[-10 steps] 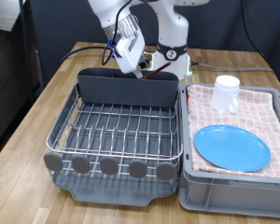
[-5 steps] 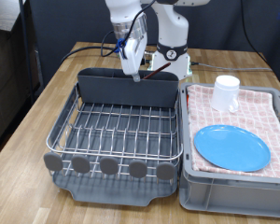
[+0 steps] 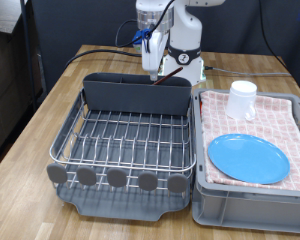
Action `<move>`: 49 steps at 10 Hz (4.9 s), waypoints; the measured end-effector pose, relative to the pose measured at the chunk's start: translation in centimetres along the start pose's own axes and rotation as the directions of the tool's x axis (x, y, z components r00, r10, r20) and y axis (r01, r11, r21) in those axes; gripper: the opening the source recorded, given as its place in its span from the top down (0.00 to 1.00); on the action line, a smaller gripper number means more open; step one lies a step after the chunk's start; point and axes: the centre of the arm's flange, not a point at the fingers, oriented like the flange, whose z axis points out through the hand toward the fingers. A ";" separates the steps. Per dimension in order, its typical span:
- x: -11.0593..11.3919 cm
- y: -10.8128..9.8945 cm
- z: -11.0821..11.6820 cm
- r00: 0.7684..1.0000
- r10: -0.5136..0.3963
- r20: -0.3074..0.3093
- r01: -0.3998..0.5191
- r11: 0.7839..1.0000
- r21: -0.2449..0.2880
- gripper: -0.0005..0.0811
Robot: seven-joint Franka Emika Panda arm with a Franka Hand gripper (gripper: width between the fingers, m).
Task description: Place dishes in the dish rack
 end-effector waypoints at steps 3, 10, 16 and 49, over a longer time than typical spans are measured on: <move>-1.7 0.8 -3.3 0.999 -0.032 -0.018 0.032 0.999 0.015 0.01; -6.9 1.3 -5.0 0.953 -0.293 -0.083 0.298 0.953 0.061 0.01; -16.2 3.1 -5.1 0.844 -0.522 -0.118 0.534 0.838 0.111 0.01; -18.6 5.1 9.4 0.691 -0.701 0.176 0.664 0.711 0.231 0.01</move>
